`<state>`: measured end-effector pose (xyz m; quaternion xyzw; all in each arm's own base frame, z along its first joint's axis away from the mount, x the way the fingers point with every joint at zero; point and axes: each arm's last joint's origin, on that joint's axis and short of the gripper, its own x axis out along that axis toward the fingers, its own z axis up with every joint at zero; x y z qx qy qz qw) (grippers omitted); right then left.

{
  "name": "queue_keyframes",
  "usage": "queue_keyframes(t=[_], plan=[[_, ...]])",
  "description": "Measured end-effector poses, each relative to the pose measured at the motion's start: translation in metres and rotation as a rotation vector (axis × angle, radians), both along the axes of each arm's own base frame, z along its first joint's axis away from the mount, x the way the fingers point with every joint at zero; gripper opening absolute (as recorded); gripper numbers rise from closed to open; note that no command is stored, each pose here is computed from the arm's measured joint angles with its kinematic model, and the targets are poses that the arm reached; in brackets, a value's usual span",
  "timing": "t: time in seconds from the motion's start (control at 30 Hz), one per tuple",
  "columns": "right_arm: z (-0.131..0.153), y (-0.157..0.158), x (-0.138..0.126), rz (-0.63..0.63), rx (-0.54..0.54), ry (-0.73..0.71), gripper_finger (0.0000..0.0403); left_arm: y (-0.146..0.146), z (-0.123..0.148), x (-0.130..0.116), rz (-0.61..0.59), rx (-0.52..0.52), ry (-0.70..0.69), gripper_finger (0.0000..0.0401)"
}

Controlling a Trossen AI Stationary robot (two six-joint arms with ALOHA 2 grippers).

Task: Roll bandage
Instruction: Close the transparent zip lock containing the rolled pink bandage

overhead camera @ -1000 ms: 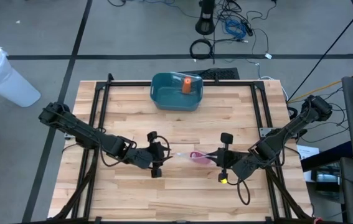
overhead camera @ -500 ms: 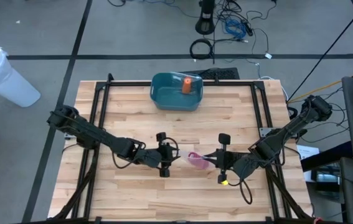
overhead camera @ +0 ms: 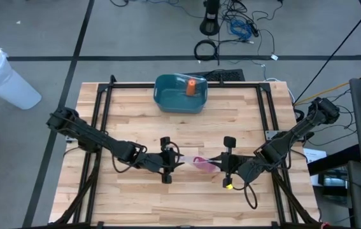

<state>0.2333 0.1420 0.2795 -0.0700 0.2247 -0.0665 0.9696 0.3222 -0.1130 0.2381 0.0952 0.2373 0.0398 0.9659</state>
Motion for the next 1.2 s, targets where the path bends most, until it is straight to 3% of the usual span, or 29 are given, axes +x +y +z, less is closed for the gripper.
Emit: queue_keyframes(t=[0.2,0.43,0.87,1.1,1.2], plan=[[0.001,0.001,0.001,0.0,0.009,-0.015,0.0,0.0,-0.001,0.001,0.004,0.039,0.005,0.0112],[0.0,0.001,0.002,-0.002,0.003,-0.014,0.0,0.0,-0.002,0.0,-0.004,0.058,0.014,0.0016],[-0.025,-0.002,-0.003,-0.147,0.053,0.135,0.0,-0.008,0.009,-0.004,0.029,0.11,0.003,0.0007],[-0.035,0.007,0.008,-0.085,0.093,0.152,0.0002,-0.011,0.009,-0.005,0.003,0.101,0.015,0.0002],[-0.032,0.011,0.007,-0.04,0.13,0.142,0.002,-0.011,0.006,-0.006,-0.03,0.087,0.052,0.0002]])
